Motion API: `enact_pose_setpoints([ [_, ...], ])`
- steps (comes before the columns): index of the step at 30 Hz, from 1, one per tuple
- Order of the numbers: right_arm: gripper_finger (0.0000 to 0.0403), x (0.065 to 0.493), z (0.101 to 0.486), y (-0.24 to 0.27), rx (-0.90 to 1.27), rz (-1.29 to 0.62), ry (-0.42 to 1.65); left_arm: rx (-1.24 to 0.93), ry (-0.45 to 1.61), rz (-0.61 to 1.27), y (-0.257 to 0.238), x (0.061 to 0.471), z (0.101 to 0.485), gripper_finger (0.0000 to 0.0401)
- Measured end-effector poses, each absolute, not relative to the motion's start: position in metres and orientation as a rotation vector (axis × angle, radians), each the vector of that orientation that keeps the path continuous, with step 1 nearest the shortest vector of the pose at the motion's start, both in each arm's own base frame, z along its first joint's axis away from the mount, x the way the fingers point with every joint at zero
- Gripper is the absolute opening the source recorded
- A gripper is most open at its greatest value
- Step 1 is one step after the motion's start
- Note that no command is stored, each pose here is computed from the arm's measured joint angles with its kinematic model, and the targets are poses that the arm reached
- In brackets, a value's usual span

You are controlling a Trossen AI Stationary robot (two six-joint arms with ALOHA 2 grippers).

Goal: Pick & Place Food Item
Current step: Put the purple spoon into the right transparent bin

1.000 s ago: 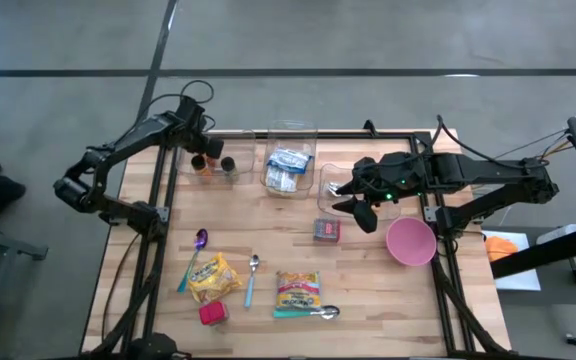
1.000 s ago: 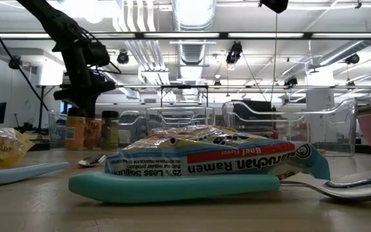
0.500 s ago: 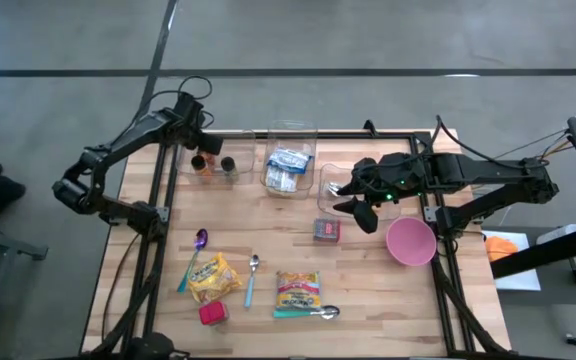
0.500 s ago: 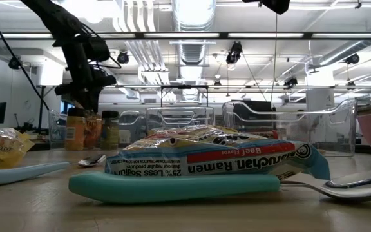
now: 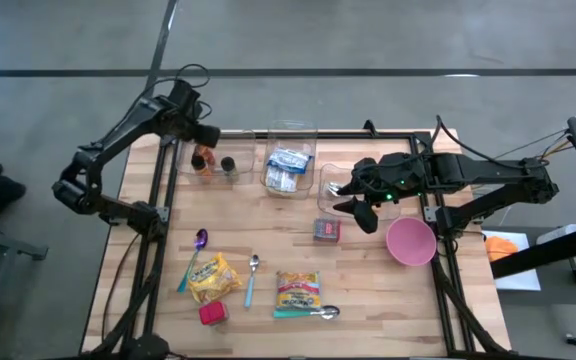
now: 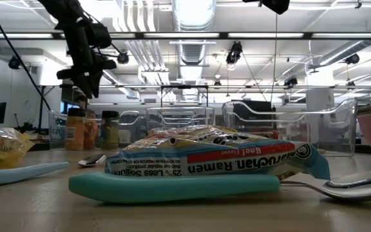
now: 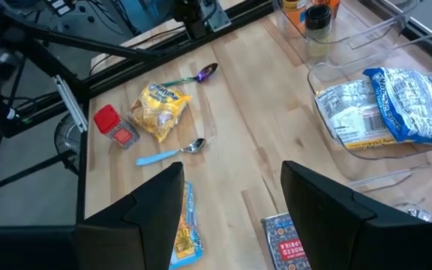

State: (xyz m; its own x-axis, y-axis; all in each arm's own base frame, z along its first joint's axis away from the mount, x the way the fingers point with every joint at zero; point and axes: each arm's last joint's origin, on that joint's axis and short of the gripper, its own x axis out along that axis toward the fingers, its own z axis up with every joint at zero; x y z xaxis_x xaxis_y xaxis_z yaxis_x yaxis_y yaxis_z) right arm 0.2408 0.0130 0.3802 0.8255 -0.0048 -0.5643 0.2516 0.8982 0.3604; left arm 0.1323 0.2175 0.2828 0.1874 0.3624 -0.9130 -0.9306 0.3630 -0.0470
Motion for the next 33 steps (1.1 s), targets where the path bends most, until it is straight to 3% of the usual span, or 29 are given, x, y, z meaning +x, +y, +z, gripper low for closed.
enact_pose_setpoints([
  [8,0.0220,0.241,0.380,0.012,0.401,-0.176,0.578,-0.676,1.067,0.928,0.183,0.134,0.309,0.0118],
  [21,0.0220,0.226,0.380,-0.021,0.460,-0.231,0.546,-0.692,0.950,0.661,0.069,0.146,0.329,0.0118],
  [29,0.0220,0.195,0.364,-0.045,0.522,-0.289,0.505,-0.793,1.047,0.513,-0.005,0.154,0.310,0.0118],
  [33,0.0220,0.191,0.354,-0.044,0.542,-0.275,0.486,-0.824,1.153,0.531,-0.040,0.155,0.290,0.0118],
])
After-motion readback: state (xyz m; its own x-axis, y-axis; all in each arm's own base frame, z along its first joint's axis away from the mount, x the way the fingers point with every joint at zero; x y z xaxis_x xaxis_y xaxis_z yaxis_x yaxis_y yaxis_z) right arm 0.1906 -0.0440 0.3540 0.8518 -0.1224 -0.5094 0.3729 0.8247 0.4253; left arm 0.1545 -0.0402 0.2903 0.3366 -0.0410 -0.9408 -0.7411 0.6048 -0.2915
